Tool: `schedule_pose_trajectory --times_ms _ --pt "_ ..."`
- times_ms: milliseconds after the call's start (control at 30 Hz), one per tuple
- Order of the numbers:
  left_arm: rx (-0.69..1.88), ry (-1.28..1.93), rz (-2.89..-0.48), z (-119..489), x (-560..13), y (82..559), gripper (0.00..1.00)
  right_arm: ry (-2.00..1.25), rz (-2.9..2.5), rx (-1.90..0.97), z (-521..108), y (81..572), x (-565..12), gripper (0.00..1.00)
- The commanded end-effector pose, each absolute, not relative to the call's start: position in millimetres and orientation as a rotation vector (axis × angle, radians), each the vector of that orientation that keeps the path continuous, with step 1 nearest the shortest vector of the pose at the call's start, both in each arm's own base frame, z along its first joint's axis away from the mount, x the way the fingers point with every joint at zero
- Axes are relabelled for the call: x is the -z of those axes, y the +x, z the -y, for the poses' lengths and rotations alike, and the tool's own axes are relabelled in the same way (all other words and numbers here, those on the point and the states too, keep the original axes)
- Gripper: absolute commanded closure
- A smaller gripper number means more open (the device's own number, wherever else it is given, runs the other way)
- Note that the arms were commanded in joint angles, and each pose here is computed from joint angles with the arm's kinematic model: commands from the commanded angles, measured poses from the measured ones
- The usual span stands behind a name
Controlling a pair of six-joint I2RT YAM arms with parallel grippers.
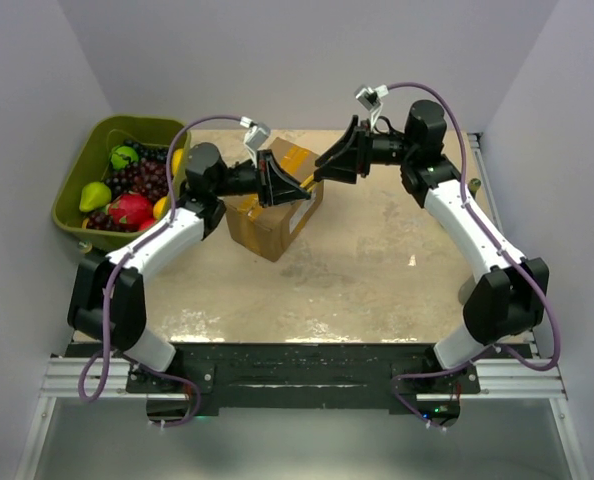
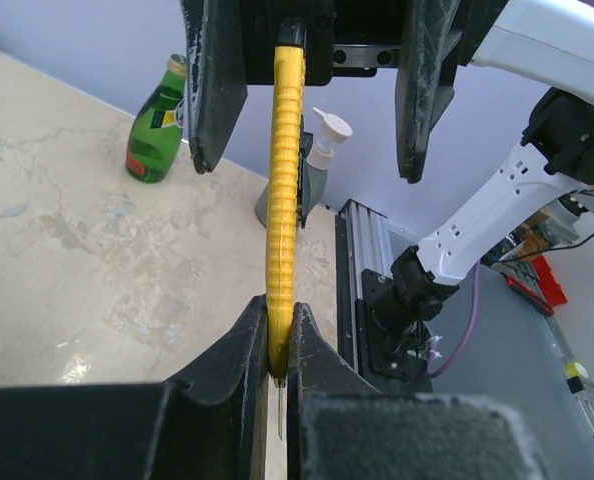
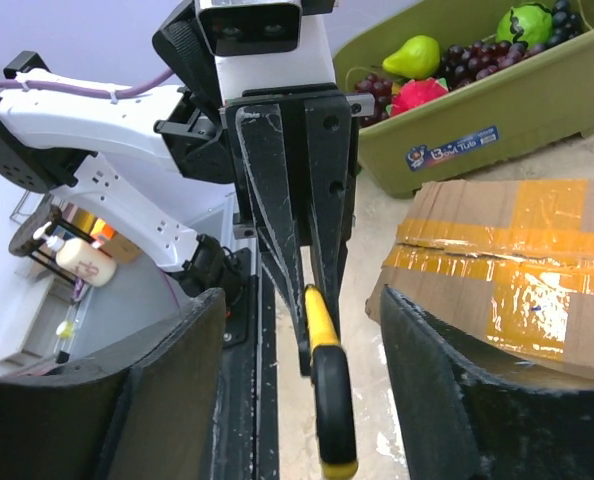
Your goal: Unpack the express box
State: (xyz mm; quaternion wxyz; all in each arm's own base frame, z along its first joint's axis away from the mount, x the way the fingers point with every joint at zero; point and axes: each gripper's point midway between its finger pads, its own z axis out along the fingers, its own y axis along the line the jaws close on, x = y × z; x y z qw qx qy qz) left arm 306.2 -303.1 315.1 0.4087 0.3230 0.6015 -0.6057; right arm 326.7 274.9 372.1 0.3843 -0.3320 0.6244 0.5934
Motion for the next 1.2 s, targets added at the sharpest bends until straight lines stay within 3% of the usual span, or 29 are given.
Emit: schedule_pose_trajectory --times_ms 0,600,1000,1167 --pt "1.527 0.870 -1.406 309.5 -345.0 308.0 1.00 -0.864 -1.547 -1.496 -277.3 328.4 -383.4 0.38" --pt "1.550 0.929 -1.353 331.0 -354.8 311.6 1.00 -0.854 -1.547 -1.488 -279.3 332.8 -380.1 0.57" --pt "1.567 0.960 -1.376 332.1 -349.3 309.1 1.00 -1.005 -1.543 -1.521 -275.8 312.3 -363.1 0.60" --pt "1.567 0.966 -1.373 331.8 -348.9 308.0 1.00 -0.999 -1.550 -1.507 -276.4 314.8 -359.4 0.67"
